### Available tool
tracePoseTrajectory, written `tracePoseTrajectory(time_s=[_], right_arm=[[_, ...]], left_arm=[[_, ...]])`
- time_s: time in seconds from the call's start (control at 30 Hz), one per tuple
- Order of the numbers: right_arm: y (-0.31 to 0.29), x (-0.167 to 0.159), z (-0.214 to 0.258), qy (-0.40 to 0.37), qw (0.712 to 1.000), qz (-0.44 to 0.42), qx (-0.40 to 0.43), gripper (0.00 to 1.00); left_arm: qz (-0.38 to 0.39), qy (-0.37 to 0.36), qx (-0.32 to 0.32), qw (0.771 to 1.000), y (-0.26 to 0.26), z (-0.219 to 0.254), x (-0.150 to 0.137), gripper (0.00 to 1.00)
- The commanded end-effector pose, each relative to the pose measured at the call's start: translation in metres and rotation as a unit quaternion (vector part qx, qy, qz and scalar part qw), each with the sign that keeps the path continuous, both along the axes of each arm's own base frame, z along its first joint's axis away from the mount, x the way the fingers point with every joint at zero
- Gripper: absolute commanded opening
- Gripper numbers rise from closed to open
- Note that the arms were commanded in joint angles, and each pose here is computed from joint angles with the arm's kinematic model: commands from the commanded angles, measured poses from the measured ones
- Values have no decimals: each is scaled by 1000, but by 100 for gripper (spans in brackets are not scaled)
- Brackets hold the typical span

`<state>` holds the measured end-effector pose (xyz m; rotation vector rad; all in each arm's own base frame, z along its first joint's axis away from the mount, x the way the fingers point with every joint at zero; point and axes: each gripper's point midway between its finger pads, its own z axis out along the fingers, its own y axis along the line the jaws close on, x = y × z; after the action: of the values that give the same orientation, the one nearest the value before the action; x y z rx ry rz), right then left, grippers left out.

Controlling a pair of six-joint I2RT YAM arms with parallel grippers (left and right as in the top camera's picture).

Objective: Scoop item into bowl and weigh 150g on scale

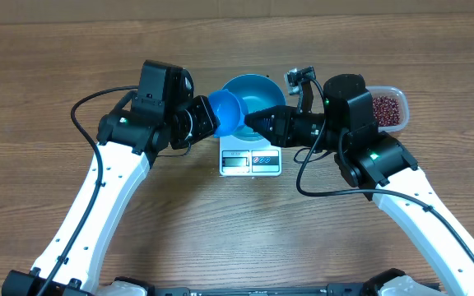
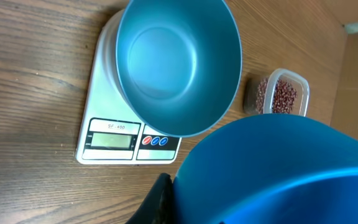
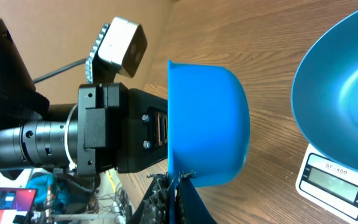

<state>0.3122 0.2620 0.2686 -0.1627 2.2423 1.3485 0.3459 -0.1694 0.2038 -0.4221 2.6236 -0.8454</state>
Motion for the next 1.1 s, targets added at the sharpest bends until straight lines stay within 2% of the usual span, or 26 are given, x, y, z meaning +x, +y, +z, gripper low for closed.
tracePoseTrajectory(time_s=[0.0,0.13,0.23,0.43,0.5,0.57,0.7,0.73,0.83,1.07], right_arm=[[0,7,12,-14,1000,-10,4,4],[0,7,12,-14,1000,-10,4,4],[-2,8,11,-14,1000,-15,1,4],[-7,13,10,-15,999,-28,-3,4],[-13,17,9,-11,999,-36,-4,4],[-23,22,5,-1,999,-49,-8,4],[-47,31,7,8,998,-60,5,4],[-60,35,10,9,998,-68,14,4],[-81,40,17,6,996,-80,27,4],[-118,43,38,-14,993,-109,48,4]], left_arm=[[-11,-5,-13,1000,-7,7,-1,22],[-10,-6,-11,1000,-7,7,0,48],[-8,-6,-9,1000,-5,7,0,53],[-9,-12,-6,1000,-4,7,2,51],[-13,-18,-3,1000,-2,8,4,39],[-22,-31,-1,999,-2,11,7,33],[-38,-59,7,997,0,15,13,39],[-48,-71,11,996,-1,17,14,45],[-61,-89,16,994,-2,20,17,52],[-94,-125,29,987,-5,30,20,53]])
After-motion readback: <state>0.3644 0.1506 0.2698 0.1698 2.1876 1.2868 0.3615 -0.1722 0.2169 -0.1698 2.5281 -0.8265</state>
